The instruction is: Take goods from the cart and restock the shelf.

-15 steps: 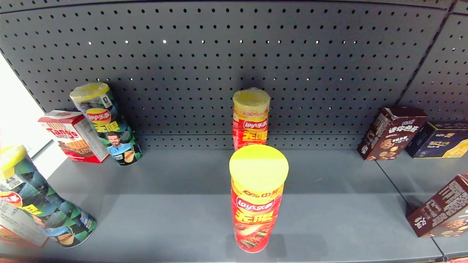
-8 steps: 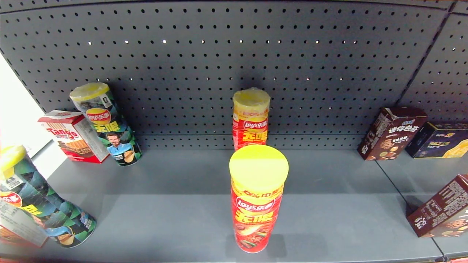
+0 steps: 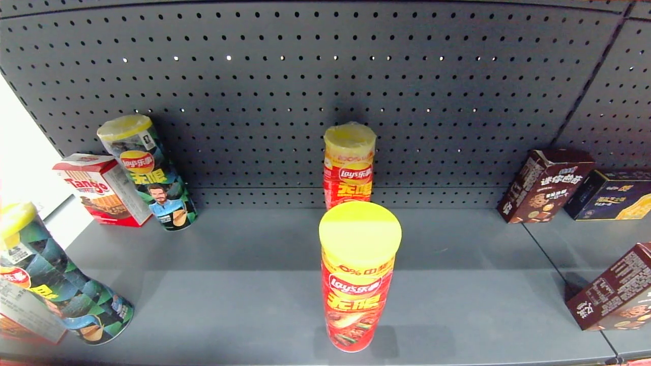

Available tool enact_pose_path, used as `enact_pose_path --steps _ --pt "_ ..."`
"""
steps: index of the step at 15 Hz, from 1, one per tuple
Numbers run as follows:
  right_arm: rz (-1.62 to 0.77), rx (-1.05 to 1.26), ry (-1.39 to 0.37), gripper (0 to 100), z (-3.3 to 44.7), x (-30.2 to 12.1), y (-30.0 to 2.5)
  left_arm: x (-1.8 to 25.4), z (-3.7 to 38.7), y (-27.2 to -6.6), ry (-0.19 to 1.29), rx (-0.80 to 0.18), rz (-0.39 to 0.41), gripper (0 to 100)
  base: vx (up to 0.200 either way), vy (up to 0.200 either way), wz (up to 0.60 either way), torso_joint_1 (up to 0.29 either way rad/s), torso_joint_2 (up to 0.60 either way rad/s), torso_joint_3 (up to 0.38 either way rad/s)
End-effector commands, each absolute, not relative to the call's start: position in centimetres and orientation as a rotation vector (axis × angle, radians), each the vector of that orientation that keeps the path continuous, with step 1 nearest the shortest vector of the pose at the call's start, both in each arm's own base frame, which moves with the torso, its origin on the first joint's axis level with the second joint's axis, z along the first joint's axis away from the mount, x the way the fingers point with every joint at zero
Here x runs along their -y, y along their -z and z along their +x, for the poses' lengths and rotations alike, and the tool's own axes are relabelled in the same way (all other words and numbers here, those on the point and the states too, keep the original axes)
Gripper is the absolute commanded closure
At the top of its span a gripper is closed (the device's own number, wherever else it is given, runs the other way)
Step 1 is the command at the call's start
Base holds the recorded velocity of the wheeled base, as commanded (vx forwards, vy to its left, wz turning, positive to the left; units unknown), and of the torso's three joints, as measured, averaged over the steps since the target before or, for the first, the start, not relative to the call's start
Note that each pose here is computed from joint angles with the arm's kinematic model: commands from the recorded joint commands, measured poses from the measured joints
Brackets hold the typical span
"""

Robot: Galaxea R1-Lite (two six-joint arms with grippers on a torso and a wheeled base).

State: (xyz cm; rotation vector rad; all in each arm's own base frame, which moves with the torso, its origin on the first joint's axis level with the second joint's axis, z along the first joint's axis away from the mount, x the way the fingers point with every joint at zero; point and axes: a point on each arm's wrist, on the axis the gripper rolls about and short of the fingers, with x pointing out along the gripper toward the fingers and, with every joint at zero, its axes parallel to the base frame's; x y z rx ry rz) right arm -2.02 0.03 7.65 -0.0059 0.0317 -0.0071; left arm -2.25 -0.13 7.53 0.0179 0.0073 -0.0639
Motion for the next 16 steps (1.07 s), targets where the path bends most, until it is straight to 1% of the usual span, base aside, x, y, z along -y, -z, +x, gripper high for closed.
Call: enact_pose_path --steps 1,5,11,16 --pt "-0.006 0.001 0.012 0 -2.27 -0.05 -7.58 0.13 -2.24 -7.53 0.066 -0.009 0.020 0 0.000 0.000 0.00 0.000 0.00 0.000" --pt "-0.008 0.001 0.009 0 -2.27 -0.06 -7.58 0.13 -2.24 -7.53 0.065 -0.007 0.072 0 0.000 0.000 0.00 0.000 0.00 0.000" --pt "0.011 0.002 0.023 0 -2.27 -0.02 -7.58 0.11 -2.24 -7.51 0.045 -0.009 0.073 0 0.000 0.000 0.00 0.000 0.00 0.000" --pt "-0.003 0.002 0.020 0 -2.27 -0.03 -7.58 0.17 -2.25 -7.53 0.075 -0.005 0.075 0 0.000 0.000 0.00 0.000 0.00 0.000"
